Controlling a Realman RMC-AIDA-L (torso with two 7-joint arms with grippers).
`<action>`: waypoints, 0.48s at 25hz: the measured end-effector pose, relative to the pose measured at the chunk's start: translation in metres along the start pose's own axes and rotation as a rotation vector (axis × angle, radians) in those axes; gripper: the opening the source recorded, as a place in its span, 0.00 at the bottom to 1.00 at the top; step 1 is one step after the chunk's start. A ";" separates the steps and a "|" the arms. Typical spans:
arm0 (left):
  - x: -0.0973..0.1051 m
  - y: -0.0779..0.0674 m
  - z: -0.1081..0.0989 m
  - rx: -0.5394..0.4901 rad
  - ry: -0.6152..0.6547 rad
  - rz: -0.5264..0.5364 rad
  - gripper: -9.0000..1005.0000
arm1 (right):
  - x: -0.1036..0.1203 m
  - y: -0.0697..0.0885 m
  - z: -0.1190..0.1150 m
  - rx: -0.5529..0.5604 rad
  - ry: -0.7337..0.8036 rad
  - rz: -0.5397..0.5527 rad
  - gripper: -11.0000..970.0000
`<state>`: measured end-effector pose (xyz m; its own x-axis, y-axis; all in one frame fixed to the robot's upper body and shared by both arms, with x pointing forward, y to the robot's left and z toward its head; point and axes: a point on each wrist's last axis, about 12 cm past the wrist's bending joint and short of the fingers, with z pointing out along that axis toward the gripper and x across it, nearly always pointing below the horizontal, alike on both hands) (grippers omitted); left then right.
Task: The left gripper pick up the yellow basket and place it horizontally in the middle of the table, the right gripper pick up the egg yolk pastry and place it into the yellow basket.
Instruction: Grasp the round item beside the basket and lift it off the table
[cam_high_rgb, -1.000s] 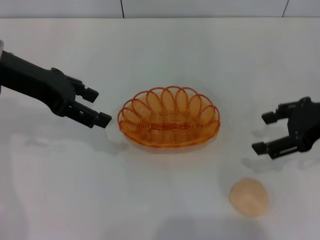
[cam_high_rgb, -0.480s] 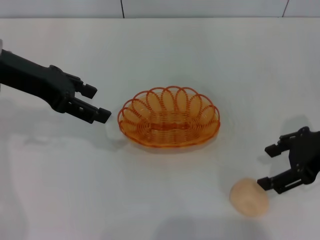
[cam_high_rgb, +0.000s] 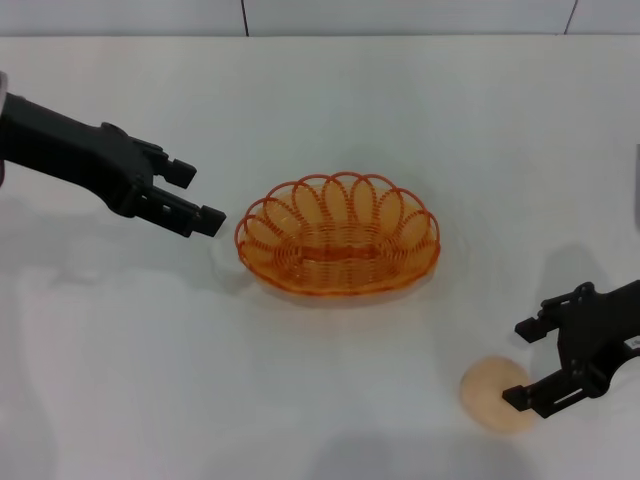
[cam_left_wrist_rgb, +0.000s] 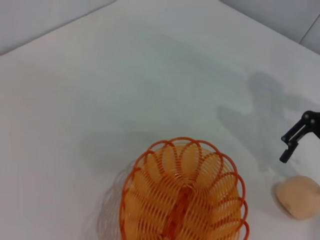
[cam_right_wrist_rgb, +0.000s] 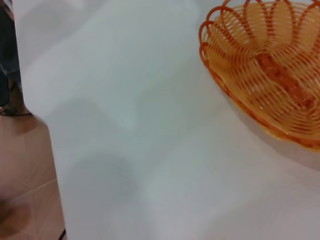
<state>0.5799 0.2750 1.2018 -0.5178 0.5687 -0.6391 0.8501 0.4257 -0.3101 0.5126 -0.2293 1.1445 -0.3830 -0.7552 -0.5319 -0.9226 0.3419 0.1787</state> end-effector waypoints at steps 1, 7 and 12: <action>0.000 0.000 0.000 -0.001 -0.002 -0.001 0.88 | 0.000 0.000 0.001 0.000 0.001 -0.002 0.81; 0.000 0.001 0.000 -0.004 -0.005 -0.001 0.88 | 0.000 0.001 0.006 -0.002 0.005 -0.004 0.81; -0.001 0.001 0.000 -0.007 -0.007 0.000 0.88 | -0.001 0.002 0.009 -0.004 0.008 -0.009 0.81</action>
<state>0.5812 0.2750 1.2018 -0.5176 0.5637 -0.6437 0.8492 0.4306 -0.3057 0.5118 -0.2230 1.1377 -0.3746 -0.7631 -0.5266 -0.9263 0.3323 0.1774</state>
